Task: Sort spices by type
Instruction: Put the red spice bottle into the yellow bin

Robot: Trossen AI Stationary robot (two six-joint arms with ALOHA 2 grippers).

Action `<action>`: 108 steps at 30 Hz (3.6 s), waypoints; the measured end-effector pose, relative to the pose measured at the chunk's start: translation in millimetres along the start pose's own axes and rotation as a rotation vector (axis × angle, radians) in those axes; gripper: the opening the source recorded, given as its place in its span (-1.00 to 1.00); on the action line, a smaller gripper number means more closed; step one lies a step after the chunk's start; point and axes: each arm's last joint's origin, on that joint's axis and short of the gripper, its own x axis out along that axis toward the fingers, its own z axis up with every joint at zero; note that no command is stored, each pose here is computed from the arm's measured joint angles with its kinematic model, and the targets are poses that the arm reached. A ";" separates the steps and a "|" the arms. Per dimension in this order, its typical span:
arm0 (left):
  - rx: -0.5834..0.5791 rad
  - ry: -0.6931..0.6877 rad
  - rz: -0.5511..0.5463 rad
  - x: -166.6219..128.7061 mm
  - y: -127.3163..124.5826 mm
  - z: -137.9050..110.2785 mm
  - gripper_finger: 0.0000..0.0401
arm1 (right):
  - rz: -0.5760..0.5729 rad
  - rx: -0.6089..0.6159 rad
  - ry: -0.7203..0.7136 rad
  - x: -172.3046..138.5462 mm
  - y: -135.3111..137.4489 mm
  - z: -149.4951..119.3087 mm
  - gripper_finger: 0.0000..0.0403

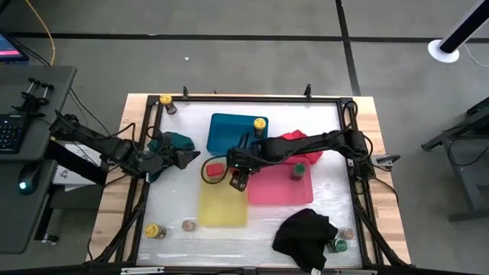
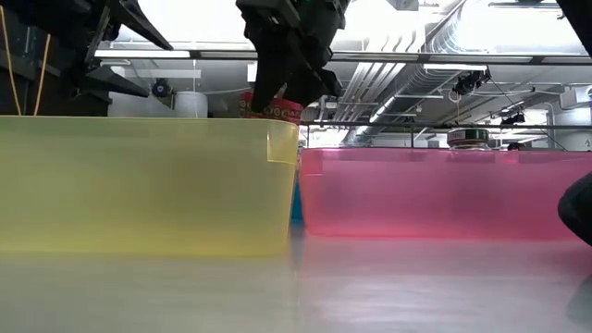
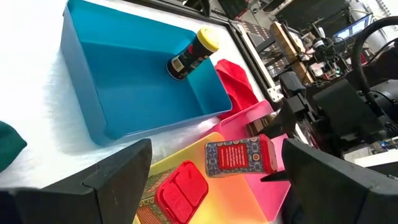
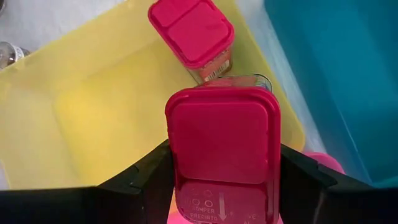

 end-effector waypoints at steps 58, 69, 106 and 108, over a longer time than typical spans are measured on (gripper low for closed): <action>-0.019 -0.007 0.002 0.1 0.0 0.4 0.72 | 0.117 -0.191 0.012 21.1 -12.5 12.5 0.05; -0.038 -0.024 0.006 0.1 0.0 0.9 0.72 | 0.151 -0.229 0.090 51.3 -11.5 5.6 0.17; -0.044 -0.040 0.012 0.1 0.2 1.3 0.72 | 0.105 -0.645 0.160 10.6 27.8 -12.8 -0.81; -0.045 -0.038 0.011 0.1 0.2 1.3 0.72 | 0.105 -0.669 0.189 14.6 34.7 -23.8 -0.92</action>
